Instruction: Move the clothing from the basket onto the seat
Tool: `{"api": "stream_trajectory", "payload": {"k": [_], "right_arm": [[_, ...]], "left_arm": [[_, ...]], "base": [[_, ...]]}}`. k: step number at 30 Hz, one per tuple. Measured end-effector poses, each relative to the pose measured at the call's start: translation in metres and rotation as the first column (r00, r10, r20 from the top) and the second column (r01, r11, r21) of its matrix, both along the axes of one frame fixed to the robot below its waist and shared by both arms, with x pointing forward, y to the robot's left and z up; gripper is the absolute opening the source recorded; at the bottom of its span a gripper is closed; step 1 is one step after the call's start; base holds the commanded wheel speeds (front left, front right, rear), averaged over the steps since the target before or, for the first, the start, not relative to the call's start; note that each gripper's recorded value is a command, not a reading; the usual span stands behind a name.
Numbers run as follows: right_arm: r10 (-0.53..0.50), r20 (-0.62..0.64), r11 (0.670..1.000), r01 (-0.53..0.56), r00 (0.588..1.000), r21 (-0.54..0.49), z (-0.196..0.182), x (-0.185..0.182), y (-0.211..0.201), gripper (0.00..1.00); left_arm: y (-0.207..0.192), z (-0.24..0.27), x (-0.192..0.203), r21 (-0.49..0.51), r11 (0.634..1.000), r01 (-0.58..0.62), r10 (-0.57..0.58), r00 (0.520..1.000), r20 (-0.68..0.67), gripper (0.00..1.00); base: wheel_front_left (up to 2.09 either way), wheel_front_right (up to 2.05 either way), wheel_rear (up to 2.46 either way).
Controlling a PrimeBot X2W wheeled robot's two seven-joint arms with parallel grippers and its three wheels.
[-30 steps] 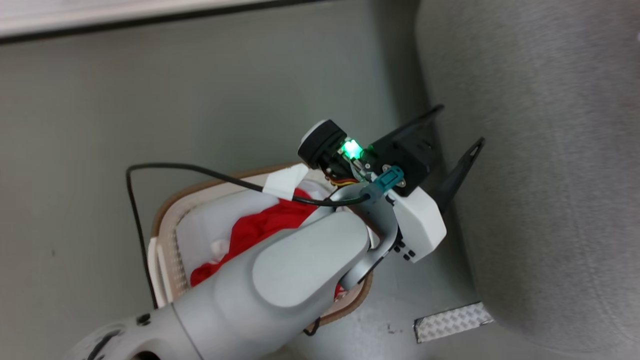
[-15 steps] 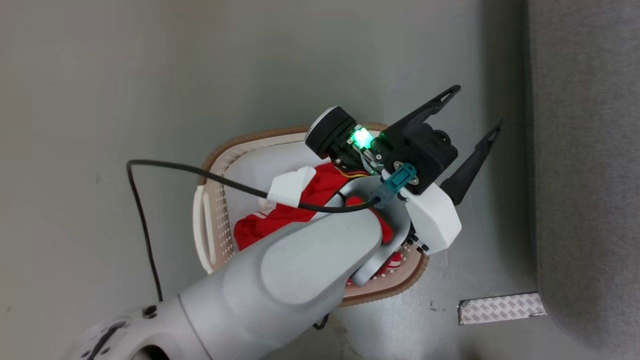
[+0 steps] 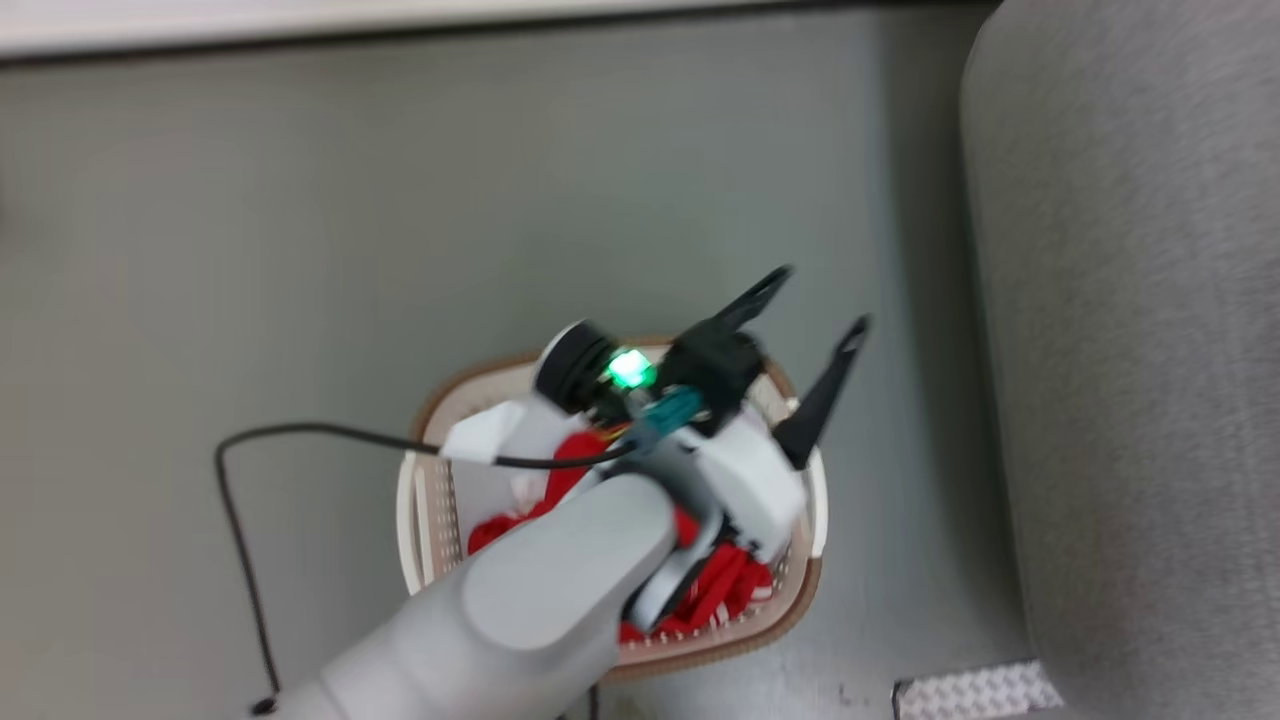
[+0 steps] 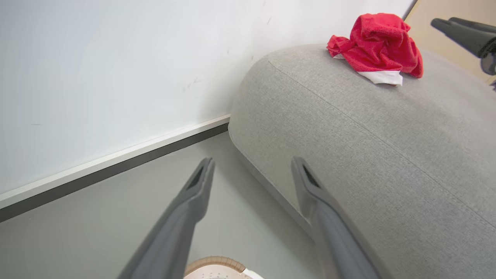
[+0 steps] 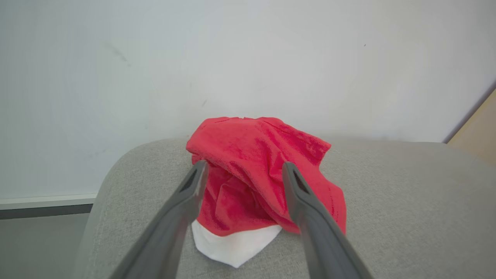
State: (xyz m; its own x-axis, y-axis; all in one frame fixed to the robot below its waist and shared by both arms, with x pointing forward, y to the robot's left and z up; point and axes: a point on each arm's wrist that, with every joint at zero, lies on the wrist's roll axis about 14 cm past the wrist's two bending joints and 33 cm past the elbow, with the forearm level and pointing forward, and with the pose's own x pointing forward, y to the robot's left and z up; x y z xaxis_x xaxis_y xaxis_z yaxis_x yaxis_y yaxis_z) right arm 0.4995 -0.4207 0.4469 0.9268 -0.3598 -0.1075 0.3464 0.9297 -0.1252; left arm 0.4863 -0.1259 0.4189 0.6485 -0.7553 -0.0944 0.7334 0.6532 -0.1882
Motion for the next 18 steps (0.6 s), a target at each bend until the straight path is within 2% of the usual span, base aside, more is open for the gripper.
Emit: {"api": "stream_trajectory", "payload": {"k": [9,18], "right_arm": [[0.115,0.137,0.993,-0.116,0.984,-0.002,0.053,-0.069,0.054,1.0],[0.254,0.247,0.962,-0.27,0.935,0.036,0.077,-0.119,0.135,1.0]], "left_arm": [[0.059,0.031,-0.018,0.015,0.981,-0.195,0.195,0.981,0.007,1.0],[0.137,0.058,-0.053,0.038,0.917,-0.396,0.393,0.917,0.076,1.0]], "base": [[0.0,0.0,0.0],[0.0,0.0,0.0]]}}
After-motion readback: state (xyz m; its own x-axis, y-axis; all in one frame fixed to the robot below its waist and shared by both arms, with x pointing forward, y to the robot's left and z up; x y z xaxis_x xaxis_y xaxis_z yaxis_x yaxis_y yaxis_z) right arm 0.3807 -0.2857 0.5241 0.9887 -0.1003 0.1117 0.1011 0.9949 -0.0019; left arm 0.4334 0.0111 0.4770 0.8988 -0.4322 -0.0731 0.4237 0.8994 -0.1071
